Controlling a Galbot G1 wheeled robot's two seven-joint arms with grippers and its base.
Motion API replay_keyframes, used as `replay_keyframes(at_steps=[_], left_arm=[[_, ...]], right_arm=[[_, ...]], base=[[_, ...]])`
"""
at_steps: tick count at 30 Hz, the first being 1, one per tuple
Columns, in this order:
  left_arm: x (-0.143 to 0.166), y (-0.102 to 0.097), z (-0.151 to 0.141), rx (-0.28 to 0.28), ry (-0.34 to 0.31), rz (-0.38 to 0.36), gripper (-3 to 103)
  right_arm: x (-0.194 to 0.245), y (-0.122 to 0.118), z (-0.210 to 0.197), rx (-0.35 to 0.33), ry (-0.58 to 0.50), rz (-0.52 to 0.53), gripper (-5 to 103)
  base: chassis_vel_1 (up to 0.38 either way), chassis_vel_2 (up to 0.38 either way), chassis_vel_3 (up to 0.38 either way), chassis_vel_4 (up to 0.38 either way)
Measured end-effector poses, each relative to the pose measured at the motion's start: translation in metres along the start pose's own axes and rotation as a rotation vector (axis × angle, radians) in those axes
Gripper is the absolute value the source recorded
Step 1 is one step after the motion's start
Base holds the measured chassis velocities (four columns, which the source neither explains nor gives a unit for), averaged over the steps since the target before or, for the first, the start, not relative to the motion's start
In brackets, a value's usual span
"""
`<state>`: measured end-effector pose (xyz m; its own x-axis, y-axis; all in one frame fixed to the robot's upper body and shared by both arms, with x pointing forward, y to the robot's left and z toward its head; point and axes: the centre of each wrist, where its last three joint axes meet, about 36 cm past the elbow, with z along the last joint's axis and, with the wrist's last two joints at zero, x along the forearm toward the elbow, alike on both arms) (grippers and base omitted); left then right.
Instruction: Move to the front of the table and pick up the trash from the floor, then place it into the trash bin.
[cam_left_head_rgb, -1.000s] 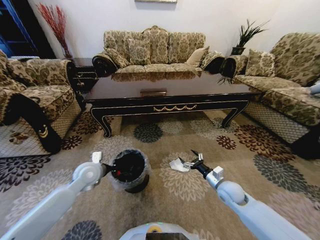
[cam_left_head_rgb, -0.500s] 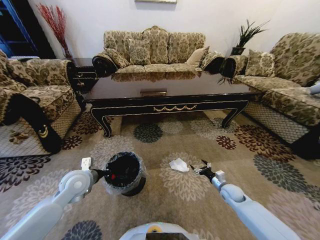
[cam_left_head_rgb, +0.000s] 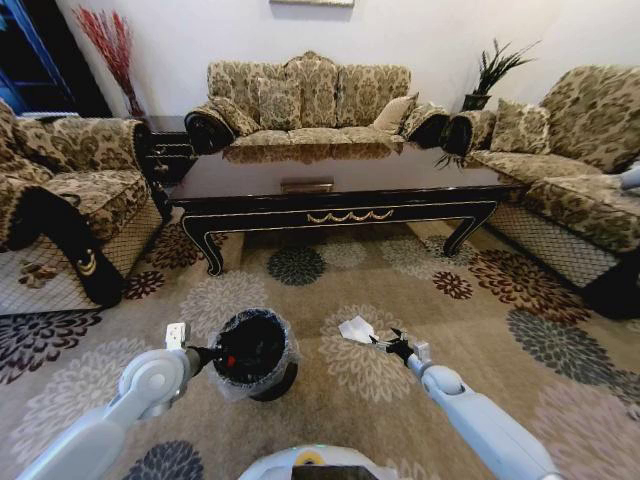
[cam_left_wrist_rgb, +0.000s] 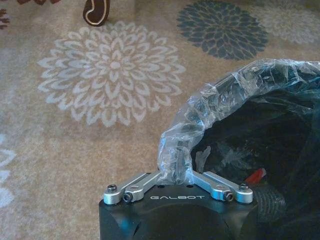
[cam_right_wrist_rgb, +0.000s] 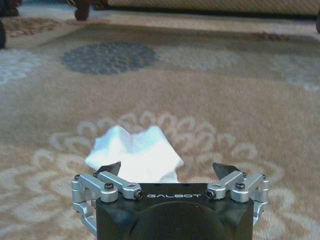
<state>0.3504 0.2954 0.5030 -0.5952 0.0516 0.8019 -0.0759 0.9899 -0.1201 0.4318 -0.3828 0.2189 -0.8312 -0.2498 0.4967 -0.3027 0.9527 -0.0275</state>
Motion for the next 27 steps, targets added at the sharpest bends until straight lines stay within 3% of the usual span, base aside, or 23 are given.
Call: replay_keyframes(at_steps=[18,27], left_arm=[[-0.002,0.010,-0.001,0.012,0.009,-0.025,0],[0.001,0.009,-0.001,0.007,0.008,-0.022,0]], right_arm=[[-0.047,0.006,0.015,-0.035,0.028,0.005,103],[-0.053,0.018,0.022,-0.037,0.027,-0.025,79]], base=[[0.000,0.000,0.000,0.000],[0.000,0.000,0.000,0.000]])
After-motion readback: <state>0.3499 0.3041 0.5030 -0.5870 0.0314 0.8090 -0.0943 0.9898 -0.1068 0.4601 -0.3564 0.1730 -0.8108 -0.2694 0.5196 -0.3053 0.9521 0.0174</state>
